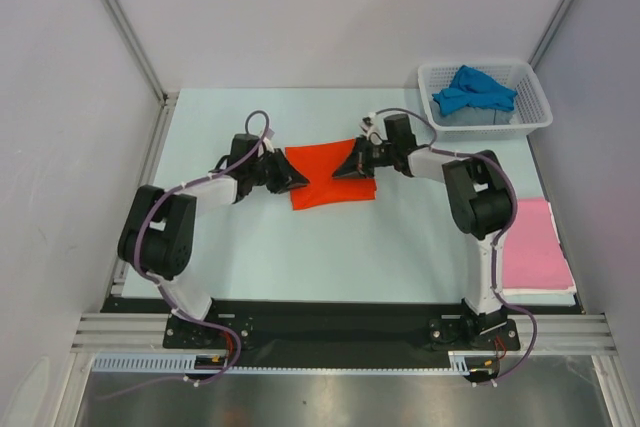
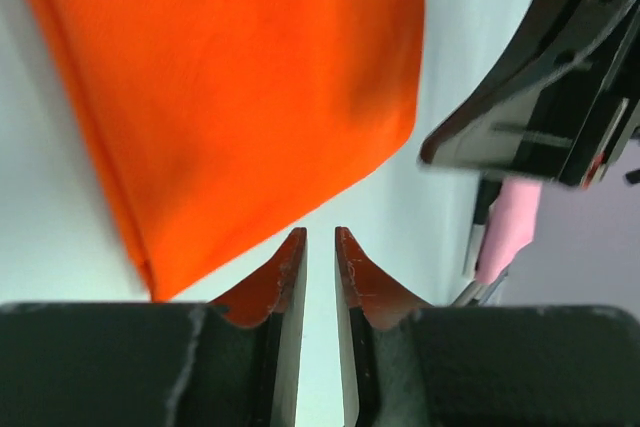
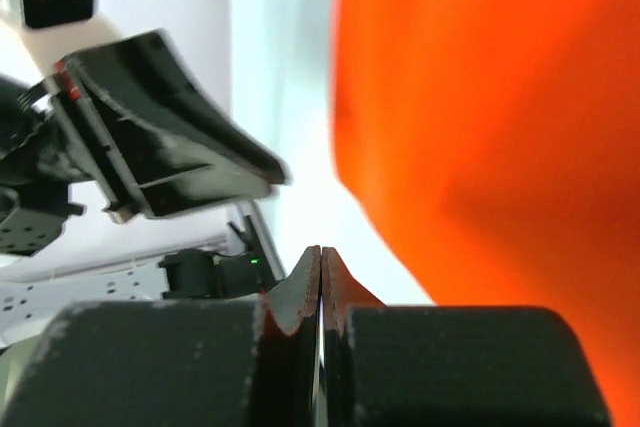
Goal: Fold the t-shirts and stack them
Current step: Fold the tshirt, then neatly place the folded tshirt to the corner
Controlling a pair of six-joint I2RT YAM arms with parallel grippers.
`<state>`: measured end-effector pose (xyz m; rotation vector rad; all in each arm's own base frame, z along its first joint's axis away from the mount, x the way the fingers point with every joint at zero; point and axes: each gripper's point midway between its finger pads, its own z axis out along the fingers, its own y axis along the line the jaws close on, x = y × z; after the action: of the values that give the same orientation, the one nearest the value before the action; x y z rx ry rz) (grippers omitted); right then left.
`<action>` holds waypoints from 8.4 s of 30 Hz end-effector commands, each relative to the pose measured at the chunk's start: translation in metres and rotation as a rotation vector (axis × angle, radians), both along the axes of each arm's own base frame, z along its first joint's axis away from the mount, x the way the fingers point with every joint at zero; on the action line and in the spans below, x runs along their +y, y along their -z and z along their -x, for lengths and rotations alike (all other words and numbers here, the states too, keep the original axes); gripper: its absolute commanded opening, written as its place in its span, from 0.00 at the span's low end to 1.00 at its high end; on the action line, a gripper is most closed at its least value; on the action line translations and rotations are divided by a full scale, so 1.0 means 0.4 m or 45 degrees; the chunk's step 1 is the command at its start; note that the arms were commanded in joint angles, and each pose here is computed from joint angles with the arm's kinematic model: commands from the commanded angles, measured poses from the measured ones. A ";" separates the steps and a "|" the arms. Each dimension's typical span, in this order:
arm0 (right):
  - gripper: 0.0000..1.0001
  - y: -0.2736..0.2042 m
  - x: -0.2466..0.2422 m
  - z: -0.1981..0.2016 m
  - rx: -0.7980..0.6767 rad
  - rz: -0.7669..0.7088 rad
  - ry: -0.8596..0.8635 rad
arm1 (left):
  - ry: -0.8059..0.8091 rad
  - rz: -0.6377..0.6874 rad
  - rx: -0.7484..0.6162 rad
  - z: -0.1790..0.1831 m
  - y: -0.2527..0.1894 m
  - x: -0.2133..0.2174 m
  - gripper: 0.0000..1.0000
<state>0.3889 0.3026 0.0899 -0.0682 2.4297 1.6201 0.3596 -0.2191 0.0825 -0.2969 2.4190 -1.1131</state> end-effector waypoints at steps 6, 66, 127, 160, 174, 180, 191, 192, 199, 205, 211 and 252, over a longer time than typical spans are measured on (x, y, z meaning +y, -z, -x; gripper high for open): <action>0.00 0.071 0.135 0.012 0.131 -0.114 -0.092 | -0.028 0.064 0.138 -0.063 0.105 -0.027 0.20; 0.61 -0.106 -0.498 0.219 -0.080 0.335 0.646 | 1.279 -1.777 -1.295 0.106 0.197 -0.345 0.46; 0.75 0.149 -0.216 -0.135 0.381 0.164 0.599 | 1.025 -1.359 -1.284 0.078 -0.124 -0.336 0.00; 0.00 0.074 -0.412 -0.067 0.085 0.742 1.001 | 0.643 -0.559 -0.968 0.325 -0.320 -0.273 0.59; 0.00 -0.118 -0.723 0.098 0.020 1.134 1.540 | 0.526 -0.159 -0.967 0.550 -0.484 -0.070 0.59; 0.00 -0.202 -0.822 0.111 0.031 1.173 1.683 | 0.619 -0.148 -1.019 0.574 -0.496 -0.074 0.60; 0.00 -0.337 -0.880 0.115 0.039 1.198 1.848 | 0.751 -0.159 -1.054 0.577 -0.495 -0.102 0.60; 0.00 -0.347 -0.883 0.121 0.032 1.203 1.856 | 0.758 -0.158 -1.051 0.577 -0.493 -0.103 0.60; 0.00 -0.415 -0.902 0.116 -0.017 1.177 1.928 | 0.784 -0.145 -1.046 0.579 -0.489 -0.106 0.61; 0.00 -0.476 -0.932 0.083 -0.034 1.139 1.977 | 0.801 -0.148 -1.042 0.583 -0.485 -0.106 0.60; 0.00 -0.510 -0.962 0.078 -0.037 1.110 2.007 | 0.799 -0.151 -1.050 0.583 -0.484 -0.102 0.60; 0.00 -0.478 -1.074 0.228 0.086 1.132 2.109 | 0.821 -0.127 -1.028 0.591 -0.468 -0.110 0.61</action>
<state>0.3065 -0.1242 0.2687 1.3873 1.8377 -0.1798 0.1236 -0.2617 0.2580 0.8577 1.8759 -1.0315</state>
